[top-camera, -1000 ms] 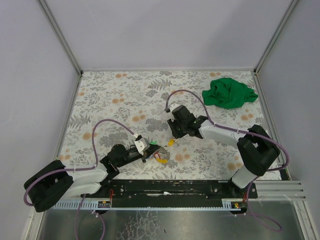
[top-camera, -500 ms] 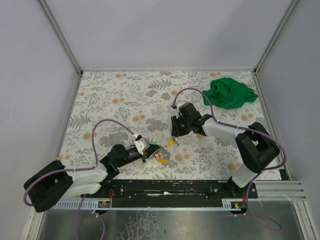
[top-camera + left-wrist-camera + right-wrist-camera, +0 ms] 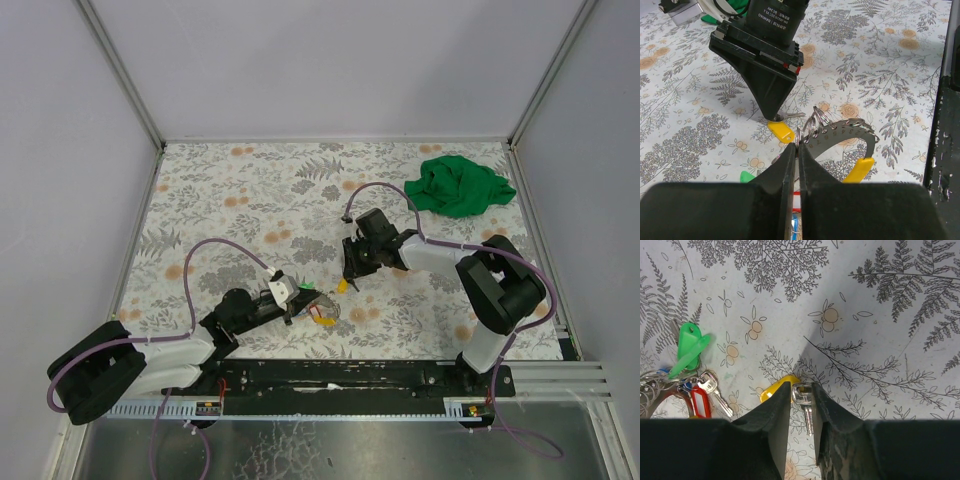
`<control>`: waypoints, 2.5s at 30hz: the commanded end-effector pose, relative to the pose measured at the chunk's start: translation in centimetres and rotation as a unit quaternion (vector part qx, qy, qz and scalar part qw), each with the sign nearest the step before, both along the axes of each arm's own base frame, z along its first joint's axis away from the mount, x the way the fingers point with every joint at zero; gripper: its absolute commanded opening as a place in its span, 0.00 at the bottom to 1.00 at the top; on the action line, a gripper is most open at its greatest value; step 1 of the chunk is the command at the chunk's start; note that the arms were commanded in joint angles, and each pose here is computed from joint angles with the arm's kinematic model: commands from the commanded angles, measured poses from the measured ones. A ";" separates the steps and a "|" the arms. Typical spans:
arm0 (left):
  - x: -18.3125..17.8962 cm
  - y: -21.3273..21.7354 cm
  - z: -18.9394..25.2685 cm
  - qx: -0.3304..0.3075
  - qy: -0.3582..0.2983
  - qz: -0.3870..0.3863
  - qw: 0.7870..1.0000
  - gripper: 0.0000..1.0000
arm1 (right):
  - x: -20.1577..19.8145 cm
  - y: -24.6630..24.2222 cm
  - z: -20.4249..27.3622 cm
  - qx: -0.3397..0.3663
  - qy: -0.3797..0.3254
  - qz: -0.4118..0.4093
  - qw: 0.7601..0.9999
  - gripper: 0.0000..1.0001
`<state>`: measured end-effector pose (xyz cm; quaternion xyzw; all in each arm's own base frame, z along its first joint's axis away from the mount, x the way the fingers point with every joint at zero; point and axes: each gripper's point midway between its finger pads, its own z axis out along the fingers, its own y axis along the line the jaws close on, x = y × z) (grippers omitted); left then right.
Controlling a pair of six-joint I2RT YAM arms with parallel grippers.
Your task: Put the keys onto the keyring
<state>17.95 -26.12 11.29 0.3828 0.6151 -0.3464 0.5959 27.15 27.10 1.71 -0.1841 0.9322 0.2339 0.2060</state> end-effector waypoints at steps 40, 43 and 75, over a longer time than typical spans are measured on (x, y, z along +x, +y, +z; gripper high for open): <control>-0.9 -0.8 0.5 -0.002 -0.021 -0.041 0.999 0.00 | -1.8 0.0 7.8 0.074 -0.242 0.216 0.943 0.00; -1.5 -1.3 0.1 0.008 -0.021 -0.069 0.997 0.00 | -4.0 0.1 9.1 0.105 -0.294 0.283 0.907 0.00; -4.8 -2.6 -0.7 0.004 -0.009 -0.173 0.985 0.00 | -12.8 3.1 8.8 0.176 -0.486 0.469 0.716 0.00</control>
